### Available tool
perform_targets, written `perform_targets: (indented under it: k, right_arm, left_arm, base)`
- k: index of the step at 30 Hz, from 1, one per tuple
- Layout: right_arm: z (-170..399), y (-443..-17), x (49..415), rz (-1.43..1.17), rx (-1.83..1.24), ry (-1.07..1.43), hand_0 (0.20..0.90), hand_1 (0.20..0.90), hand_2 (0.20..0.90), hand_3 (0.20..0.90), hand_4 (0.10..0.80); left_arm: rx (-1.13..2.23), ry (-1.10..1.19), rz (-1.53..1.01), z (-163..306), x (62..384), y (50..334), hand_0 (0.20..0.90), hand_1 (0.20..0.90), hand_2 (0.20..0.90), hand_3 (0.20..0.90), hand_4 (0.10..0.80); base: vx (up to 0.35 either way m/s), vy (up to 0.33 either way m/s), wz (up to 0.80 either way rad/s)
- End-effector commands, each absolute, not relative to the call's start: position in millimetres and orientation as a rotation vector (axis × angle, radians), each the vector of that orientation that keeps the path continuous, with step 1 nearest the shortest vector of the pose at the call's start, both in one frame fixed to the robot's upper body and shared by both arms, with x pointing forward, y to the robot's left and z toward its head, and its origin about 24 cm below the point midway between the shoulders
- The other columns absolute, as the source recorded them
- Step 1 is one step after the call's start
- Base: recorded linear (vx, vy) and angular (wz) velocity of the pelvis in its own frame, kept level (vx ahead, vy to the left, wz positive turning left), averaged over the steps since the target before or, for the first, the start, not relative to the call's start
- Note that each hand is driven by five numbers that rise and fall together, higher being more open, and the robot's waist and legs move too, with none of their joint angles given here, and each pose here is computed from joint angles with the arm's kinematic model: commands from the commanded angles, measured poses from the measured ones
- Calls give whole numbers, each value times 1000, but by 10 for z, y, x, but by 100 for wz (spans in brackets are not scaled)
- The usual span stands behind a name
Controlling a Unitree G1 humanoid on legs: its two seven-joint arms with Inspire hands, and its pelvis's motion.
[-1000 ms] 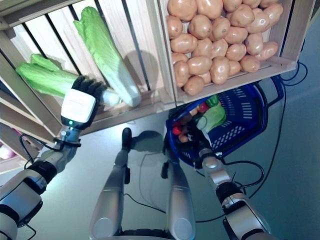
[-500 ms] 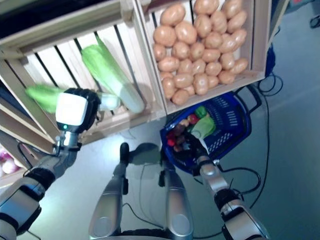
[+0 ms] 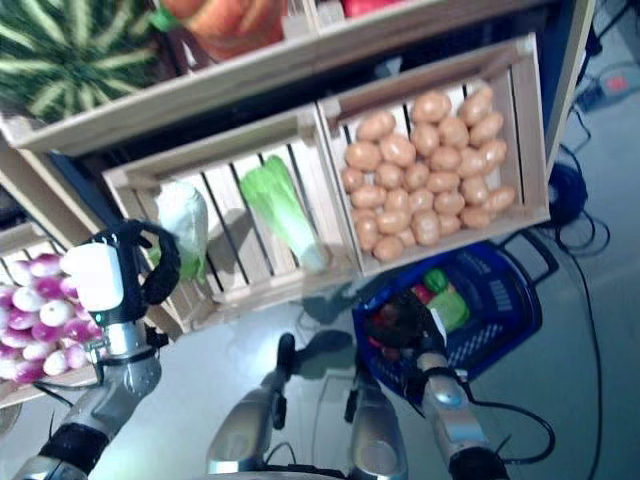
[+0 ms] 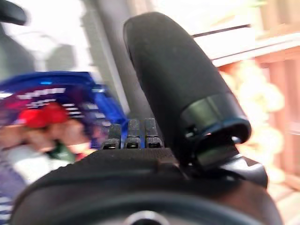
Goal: Put vegetables into the basket
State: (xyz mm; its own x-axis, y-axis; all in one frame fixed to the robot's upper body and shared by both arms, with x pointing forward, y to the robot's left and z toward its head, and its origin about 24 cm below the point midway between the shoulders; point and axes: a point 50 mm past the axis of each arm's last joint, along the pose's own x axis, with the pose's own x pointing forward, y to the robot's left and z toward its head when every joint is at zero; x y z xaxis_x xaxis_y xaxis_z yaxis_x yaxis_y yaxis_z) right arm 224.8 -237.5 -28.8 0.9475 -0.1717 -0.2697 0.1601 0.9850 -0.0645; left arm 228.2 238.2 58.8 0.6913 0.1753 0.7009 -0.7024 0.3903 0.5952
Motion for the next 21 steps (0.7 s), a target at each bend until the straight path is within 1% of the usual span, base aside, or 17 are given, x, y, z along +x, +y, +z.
perform_targets:
  k: [1,6,10,13,21]
  right_arm:
    - [-174,-2412,2077,-143,-47,156,900,900,900,900,800]
    - [-179,-2441,1978,-125,-47,165,900,900,900,900,800]
    - [-180,-2442,1972,-101,-60,182,900,900,900,900,800]
    - [-183,-2454,1974,-102,-57,193,900,900,900,900,800]
    - [-166,-2407,2100,-75,-57,184,900,900,900,900,800]
  left_arm:
    - [994,-708,643,841,2266,2516,300,300,300,300,400]
    - [1047,-636,588,762,2201,2581,300,300,300,300,400]
    - [1069,-604,583,743,2209,2613,300,300,300,300,400]
    - [1086,-601,591,742,2231,2621,300,300,300,300,400]
    - [1203,-617,560,699,2480,2517,300,300,300,300,400]
  base:
    - [198,-14,5]
    - [186,-3,11]
    - [66,18,2]
    - [26,9,-1]
    - [-36,-15,-3]
